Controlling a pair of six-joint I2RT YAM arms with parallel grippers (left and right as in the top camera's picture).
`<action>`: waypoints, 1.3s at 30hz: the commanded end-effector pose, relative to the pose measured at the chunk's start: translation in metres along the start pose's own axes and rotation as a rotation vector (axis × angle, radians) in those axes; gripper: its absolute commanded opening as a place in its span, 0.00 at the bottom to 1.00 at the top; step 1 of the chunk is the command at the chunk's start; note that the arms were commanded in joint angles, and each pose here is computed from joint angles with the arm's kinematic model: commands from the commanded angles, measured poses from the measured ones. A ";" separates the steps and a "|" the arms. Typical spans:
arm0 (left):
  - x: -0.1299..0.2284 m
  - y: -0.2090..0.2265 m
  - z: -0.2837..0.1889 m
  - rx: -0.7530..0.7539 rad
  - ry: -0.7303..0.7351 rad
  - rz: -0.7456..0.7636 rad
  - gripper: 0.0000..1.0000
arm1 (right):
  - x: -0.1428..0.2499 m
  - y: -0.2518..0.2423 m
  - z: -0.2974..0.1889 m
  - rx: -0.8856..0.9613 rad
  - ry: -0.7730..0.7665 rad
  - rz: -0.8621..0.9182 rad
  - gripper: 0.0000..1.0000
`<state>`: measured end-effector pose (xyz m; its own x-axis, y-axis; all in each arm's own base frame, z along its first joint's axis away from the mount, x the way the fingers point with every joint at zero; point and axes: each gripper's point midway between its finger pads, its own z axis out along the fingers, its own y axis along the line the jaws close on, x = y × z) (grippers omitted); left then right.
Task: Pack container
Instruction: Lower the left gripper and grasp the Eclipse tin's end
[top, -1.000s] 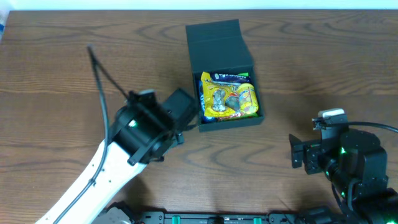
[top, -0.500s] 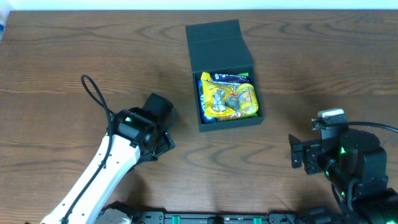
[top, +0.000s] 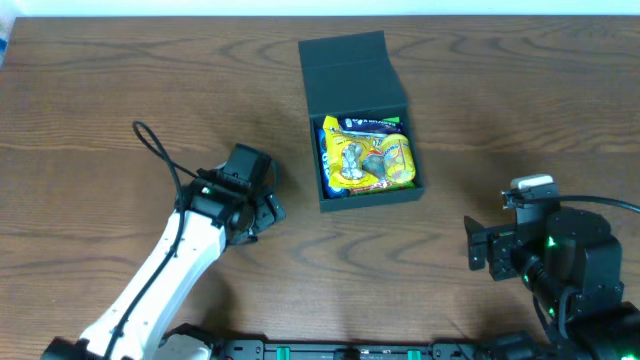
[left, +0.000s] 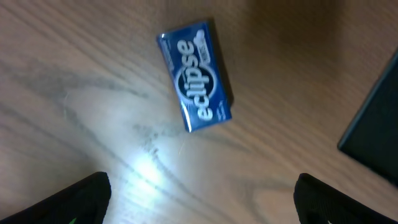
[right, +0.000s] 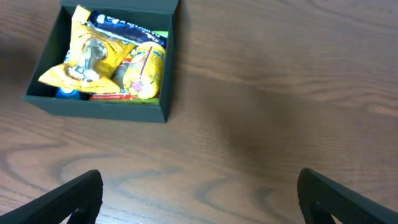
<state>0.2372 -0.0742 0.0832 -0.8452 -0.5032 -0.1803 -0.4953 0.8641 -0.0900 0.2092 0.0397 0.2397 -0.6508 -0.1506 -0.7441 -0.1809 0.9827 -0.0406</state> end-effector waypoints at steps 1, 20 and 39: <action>-0.002 0.005 0.013 -0.031 0.032 -0.052 0.95 | 0.000 0.000 0.000 -0.002 0.000 0.019 0.99; -0.019 0.002 0.065 -0.061 0.092 -0.120 0.95 | 0.000 0.000 0.000 -0.002 0.000 0.019 0.99; -0.028 0.002 0.087 -0.089 0.063 -0.093 0.95 | 0.000 0.000 0.000 -0.002 0.000 0.018 0.99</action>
<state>0.2795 -0.0654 0.0074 -0.7950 -0.5987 -0.0972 -0.5968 0.8008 -0.0508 0.2091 0.0401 0.2397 -0.6508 -0.1510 -0.7441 -0.1831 0.9823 -0.0391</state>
